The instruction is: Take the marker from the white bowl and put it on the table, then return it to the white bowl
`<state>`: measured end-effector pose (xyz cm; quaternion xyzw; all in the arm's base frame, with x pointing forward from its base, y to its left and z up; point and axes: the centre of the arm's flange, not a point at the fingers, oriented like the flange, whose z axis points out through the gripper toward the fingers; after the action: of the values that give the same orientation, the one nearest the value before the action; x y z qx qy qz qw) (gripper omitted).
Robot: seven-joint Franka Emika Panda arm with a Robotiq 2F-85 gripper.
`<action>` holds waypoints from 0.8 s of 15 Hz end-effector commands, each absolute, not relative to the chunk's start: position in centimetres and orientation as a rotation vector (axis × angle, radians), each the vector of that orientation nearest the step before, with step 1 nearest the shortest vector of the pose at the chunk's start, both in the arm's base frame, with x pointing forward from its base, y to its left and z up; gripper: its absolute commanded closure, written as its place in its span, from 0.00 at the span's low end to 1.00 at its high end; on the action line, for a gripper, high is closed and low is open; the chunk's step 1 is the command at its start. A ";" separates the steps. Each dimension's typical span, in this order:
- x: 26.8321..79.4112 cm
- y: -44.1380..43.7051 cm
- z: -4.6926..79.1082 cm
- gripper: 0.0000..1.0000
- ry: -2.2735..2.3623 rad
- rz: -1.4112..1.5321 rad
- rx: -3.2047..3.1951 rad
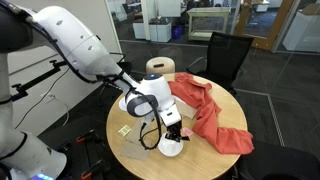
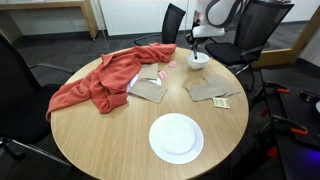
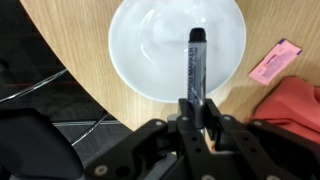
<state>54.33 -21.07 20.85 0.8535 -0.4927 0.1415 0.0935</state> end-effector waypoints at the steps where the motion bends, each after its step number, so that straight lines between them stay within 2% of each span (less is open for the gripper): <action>1: 52.6 -18.4 26.0 0.95 -1.410 0.542 2.555; 7: 53.8 -11.6 30.0 0.95 -1.174 0.600 2.730; 12: 54.2 -4.2 29.1 0.95 -0.986 0.536 2.869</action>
<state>55.09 -7.44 29.08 0.9143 -0.3532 0.1941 0.0410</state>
